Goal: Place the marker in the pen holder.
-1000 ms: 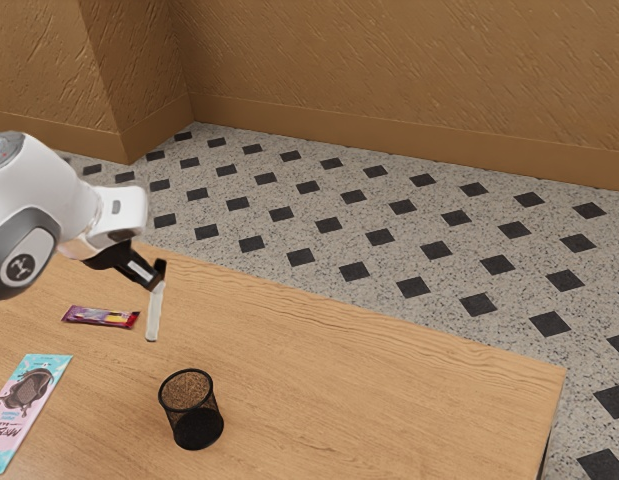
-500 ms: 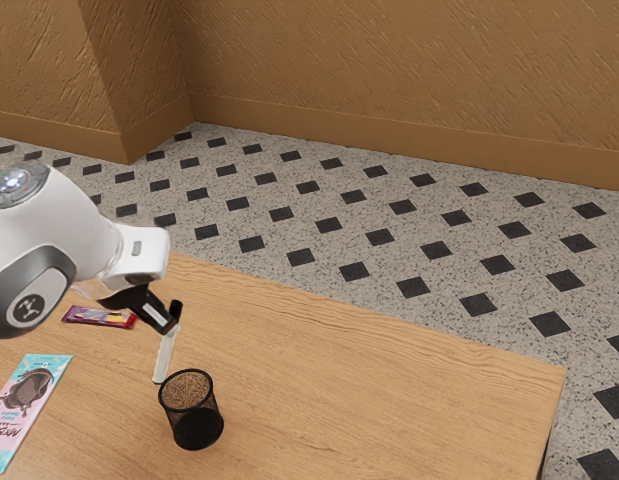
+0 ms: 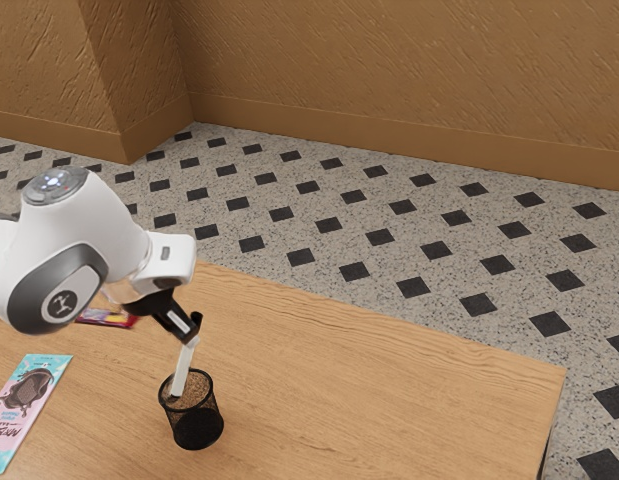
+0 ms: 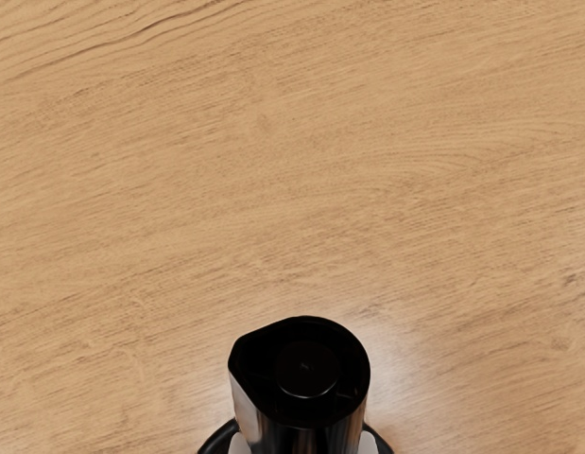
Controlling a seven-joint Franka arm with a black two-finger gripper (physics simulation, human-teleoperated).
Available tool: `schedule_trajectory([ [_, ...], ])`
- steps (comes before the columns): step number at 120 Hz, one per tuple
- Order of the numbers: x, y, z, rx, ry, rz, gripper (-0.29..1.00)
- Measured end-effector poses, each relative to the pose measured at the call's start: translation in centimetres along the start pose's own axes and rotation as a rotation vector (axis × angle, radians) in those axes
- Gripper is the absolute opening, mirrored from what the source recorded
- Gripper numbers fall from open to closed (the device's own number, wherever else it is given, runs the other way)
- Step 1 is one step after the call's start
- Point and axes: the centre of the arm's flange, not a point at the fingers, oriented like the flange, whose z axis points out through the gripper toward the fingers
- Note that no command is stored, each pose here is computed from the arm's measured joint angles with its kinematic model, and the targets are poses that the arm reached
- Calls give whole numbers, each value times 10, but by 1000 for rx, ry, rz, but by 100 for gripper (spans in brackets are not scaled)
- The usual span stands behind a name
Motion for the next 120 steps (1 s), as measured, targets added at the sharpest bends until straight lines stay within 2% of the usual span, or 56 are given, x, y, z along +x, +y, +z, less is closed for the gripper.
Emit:
schedule_trajectory([
  [24,15,-3,14,-13,-23,-2,-4],
  [49,19,-4,20,-27,-31,3,39],
  [64,16,-18,28,-40,-48,-28,53],
  [76,21,-52,32,-66,-78,-115,59],
  [80,30,-59,32,-74,-92,-128,61],
  [96,113,-111,18,-100,-182,-190,65],
  [110,172,-162,-36,-73,-189,-235,67],
  [120,188,-185,-72,-55,-207,-262,68],
])
